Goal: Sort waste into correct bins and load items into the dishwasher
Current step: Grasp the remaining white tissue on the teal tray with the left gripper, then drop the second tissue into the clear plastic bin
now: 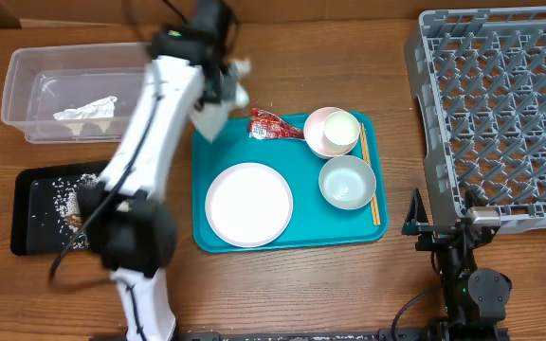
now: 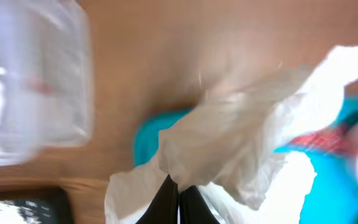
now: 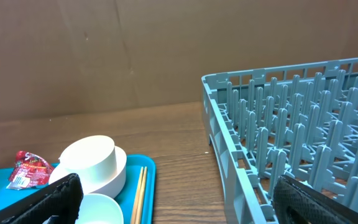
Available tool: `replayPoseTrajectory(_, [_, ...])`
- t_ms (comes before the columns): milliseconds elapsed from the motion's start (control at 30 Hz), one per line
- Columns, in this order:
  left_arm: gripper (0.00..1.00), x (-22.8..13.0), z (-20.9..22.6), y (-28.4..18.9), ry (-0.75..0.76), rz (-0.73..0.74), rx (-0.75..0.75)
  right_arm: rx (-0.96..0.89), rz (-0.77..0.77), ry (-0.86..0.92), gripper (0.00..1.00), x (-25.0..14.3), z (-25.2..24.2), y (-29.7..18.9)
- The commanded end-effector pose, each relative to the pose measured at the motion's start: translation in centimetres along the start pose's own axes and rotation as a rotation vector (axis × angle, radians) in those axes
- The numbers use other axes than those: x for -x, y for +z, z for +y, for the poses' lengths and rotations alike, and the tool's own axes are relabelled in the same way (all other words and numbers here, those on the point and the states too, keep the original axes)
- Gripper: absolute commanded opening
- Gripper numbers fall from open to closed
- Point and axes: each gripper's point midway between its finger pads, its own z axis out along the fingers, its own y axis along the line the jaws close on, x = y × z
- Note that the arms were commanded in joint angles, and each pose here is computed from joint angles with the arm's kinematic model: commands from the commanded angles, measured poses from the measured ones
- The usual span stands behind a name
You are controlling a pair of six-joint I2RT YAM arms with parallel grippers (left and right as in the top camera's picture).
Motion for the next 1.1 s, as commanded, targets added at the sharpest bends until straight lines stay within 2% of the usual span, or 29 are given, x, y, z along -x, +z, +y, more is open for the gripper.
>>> replayPoseTrajectory(0, [0.04,3.2,4.5,-6.6,-0.195,-0.198,0.063,0.001,-0.005,-0.007,1.00,-0.1,-0.1,0.0])
replayPoseTrajectory(167, [0.04,4.9,11.2,-7.5,-0.475,-0.310,0.209,0.001,-0.005,-0.007,1.00,-0.1,-0.1,0.0])
replayPoseTrajectory(367, [0.05,6.8,17.5,-4.9,-0.605,-0.362,0.273,0.001,-0.005,-0.007,1.00,-0.1,-0.1,0.0])
replayPoseTrajectory(400, [0.10,7.0,18.4,-4.2,-0.620,-0.363,0.281,0.001,-0.005,-0.007,1.00,-0.1,-0.1,0.0])
replayPoseTrajectory(467, [0.27,7.0,20.1,-2.2,-0.646,-0.346,0.296,0.001,-0.005,-0.007,1.00,-0.1,-0.1,0.0])
replayPoseTrajectory(533, [0.57,6.5,21.4,-0.2,-0.658,-0.309,0.320,0.001,-0.005,-0.007,1.00,-0.1,-0.1,0.0])
replayPoseTrajectory(567, [0.65,6.0,22.0,0.9,-0.661,-0.283,0.333,0.001,-0.005,-0.007,1.00,-0.1,-0.1,0.0])
replayPoseTrajectory(667, [0.68,4.8,23.0,2.7,-0.641,-0.216,0.360,0.001,-0.005,-0.007,1.00,-0.1,-0.1,0.0])
replayPoseTrajectory(800, [0.63,3.9,22.9,2.3,-0.639,-0.181,0.362,0.001,-0.005,-0.007,1.00,-0.1,-0.1,0.0])
replayPoseTrajectory(900, [0.62,4.5,20.7,0.7,-0.632,-0.186,0.247,0.001,-0.005,-0.007,1.00,-0.1,-0.1,0.0])
replayPoseTrajectory(1000, [0.63,5.8,15.4,-1.5,-0.621,-0.186,-0.057,0.001,-0.005,-0.007,1.00,-0.1,-0.1,0.0])
replayPoseTrajectory(1033, [0.74,6.1,13.2,-2.5,-0.604,-0.177,-0.185,0.001,-0.005,-0.007,1.00,-0.1,-0.1,0.0])
replayPoseTrajectory(1067, [0.90,6.4,11.0,-3.5,-0.584,-0.161,-0.312,0.001,-0.005,-0.007,1.00,-0.1,-0.1,0.0])
